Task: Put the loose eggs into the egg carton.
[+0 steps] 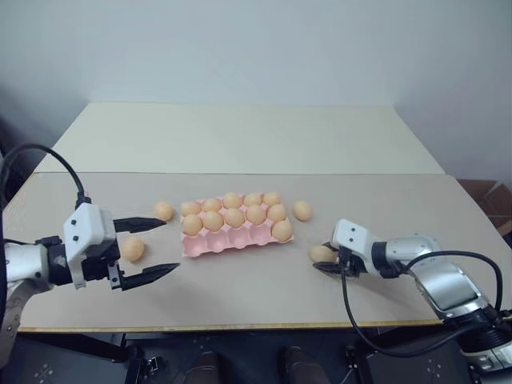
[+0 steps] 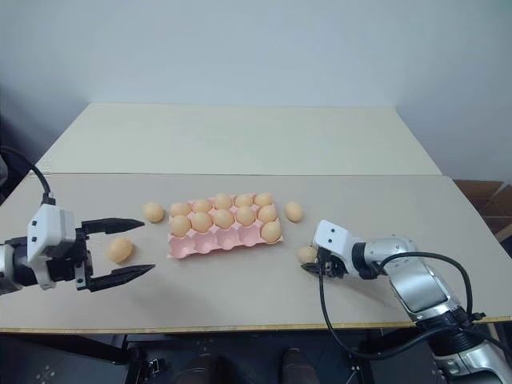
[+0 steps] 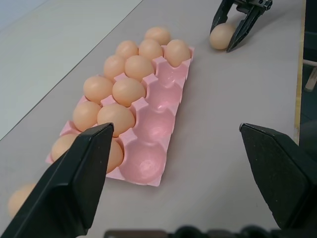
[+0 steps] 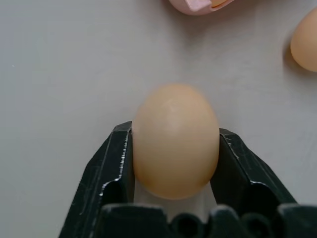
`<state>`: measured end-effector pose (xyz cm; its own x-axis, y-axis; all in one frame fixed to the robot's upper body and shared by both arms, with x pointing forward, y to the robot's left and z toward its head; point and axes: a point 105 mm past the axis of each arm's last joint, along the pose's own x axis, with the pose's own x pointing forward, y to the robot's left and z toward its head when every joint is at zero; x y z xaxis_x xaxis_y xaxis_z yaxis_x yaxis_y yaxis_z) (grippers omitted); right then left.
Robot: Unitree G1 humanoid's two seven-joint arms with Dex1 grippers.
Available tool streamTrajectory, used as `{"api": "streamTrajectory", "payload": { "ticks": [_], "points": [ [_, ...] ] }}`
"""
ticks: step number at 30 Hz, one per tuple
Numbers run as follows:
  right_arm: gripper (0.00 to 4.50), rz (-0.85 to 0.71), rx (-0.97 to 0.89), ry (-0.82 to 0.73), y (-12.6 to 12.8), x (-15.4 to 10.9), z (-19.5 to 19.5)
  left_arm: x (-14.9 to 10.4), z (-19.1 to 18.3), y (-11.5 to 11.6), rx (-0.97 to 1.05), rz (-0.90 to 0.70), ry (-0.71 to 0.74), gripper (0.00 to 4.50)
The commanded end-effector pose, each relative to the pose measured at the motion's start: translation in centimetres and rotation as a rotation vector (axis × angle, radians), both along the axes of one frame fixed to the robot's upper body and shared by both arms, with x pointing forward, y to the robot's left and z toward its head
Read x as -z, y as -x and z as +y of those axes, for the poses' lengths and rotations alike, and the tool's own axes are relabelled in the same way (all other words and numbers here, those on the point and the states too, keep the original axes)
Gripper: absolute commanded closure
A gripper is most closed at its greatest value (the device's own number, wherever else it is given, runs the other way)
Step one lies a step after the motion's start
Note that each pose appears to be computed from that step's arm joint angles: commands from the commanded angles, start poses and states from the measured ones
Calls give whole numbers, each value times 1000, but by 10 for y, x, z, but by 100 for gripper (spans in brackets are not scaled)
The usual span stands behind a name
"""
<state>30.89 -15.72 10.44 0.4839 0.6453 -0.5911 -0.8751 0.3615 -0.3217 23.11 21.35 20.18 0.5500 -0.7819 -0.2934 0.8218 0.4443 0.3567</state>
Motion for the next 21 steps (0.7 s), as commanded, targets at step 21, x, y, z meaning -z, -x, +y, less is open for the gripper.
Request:
{"api": "streamTrajectory", "payload": {
  "ticks": [21],
  "points": [
    [235, -295, -205, -226, -25, -74, 107, -7, 18, 10, -86, -53, -62, 8]
  ]
}}
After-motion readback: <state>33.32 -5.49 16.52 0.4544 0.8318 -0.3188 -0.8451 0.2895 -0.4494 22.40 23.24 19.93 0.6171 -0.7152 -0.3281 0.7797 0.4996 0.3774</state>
